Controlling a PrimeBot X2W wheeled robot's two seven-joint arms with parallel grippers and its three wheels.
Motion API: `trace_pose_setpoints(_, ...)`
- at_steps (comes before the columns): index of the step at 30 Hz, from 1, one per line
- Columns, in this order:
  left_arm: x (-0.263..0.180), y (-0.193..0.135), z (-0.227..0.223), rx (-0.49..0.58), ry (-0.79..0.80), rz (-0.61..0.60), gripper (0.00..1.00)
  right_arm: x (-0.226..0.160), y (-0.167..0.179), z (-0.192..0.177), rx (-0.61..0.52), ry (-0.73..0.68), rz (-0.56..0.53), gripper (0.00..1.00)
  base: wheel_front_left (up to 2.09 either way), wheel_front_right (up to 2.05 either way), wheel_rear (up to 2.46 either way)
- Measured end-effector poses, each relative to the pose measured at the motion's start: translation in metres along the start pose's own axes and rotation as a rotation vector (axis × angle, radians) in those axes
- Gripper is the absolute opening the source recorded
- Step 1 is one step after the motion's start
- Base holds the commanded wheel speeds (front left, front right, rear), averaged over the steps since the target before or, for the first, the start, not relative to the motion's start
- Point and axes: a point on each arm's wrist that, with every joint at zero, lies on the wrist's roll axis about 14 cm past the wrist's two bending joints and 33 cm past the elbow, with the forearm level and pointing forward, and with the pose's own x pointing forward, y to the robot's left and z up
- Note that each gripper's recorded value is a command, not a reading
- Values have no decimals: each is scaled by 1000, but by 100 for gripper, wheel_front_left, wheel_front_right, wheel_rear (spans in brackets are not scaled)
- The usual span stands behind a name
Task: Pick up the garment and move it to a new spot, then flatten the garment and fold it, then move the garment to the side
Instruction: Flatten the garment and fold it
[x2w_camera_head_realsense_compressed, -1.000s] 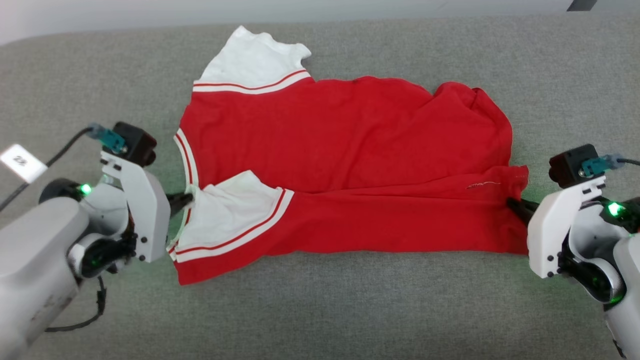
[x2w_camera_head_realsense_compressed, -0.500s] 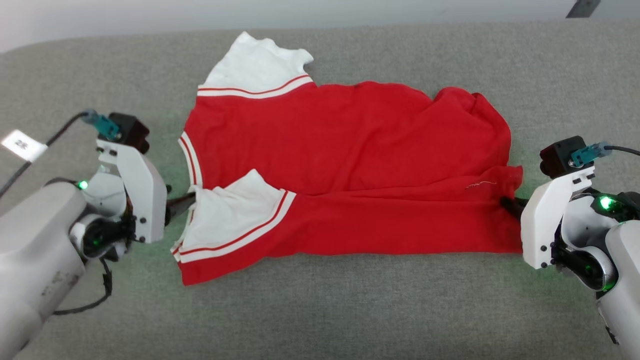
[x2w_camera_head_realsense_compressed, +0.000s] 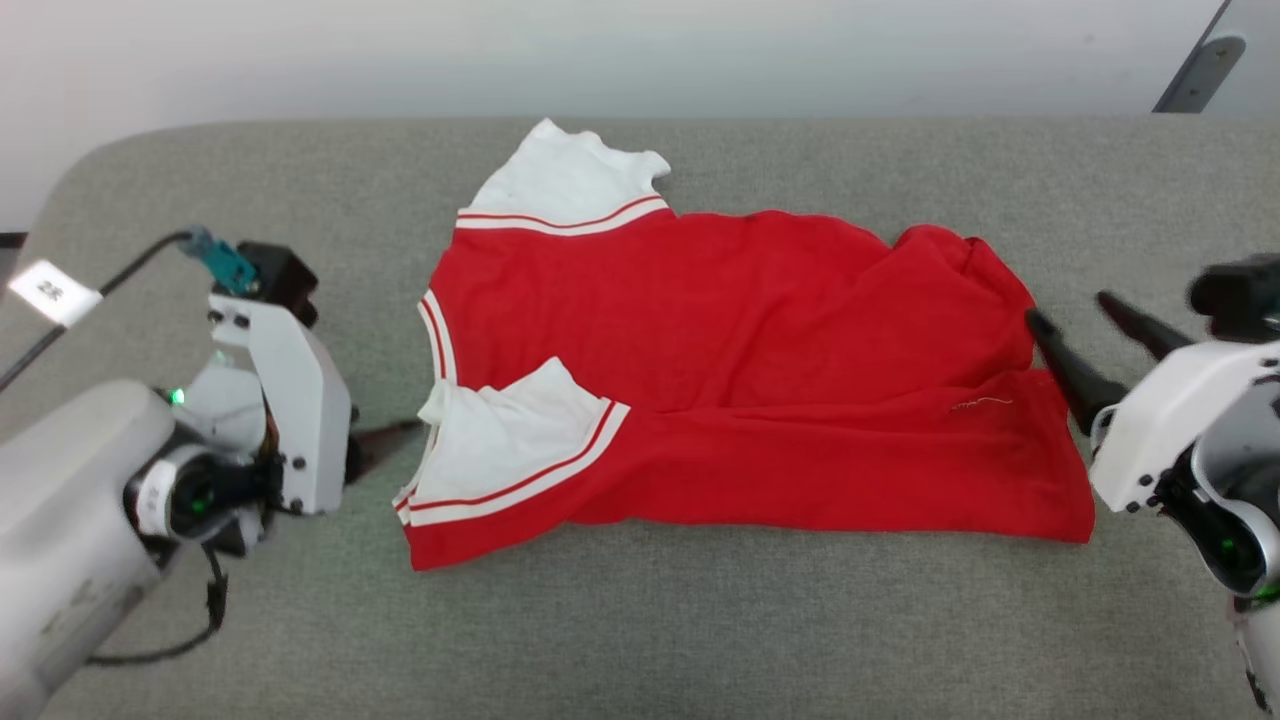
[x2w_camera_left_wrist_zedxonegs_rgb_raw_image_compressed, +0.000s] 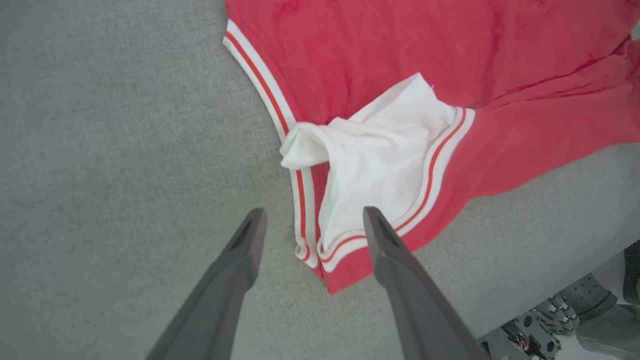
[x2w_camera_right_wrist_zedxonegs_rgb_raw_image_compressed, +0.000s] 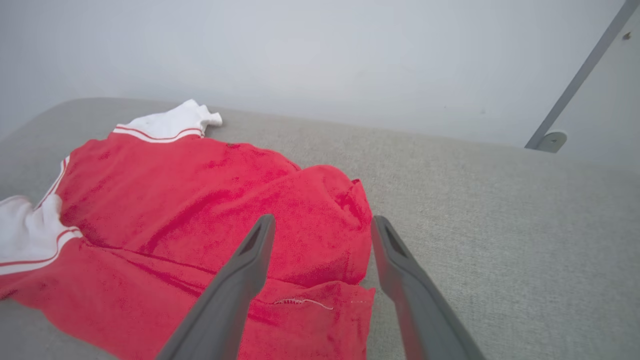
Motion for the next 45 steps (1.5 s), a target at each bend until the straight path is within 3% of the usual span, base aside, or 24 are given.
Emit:
trace_pose_setpoints(13, -15, -44, -40, -48, 128, -61, 100, -46, -15, 62, -1, -386, -146, 100, 0, 0, 0)
trace_pose_setpoints(28, 37, -19, -74, -165, 191, -45, 100, -69, -42, 37, 64, -367, -283, 100, 0, 0, 0)
trace_pose_setpoints(29, 40, -17, -73, -182, 185, -44, 79, -70, -44, 34, 67, -353, -289, 100, 0, 0, 0)
trace_pose_setpoints(30, 42, -18, -73, -190, 187, -56, 25, -71, -46, 30, 72, -338, -296, 100, 0, 0, 0)
trace_pose_setpoints(31, 44, -18, -74, -190, 188, -61, 0, -72, -47, 25, 78, -317, -299, 100, 0, 0, 0)
trace_pose_setpoints(45, 51, -20, -74, -201, 160, -91, 0, -56, -29, -74, 199, 204, -205, 100, 0, 0, 0)
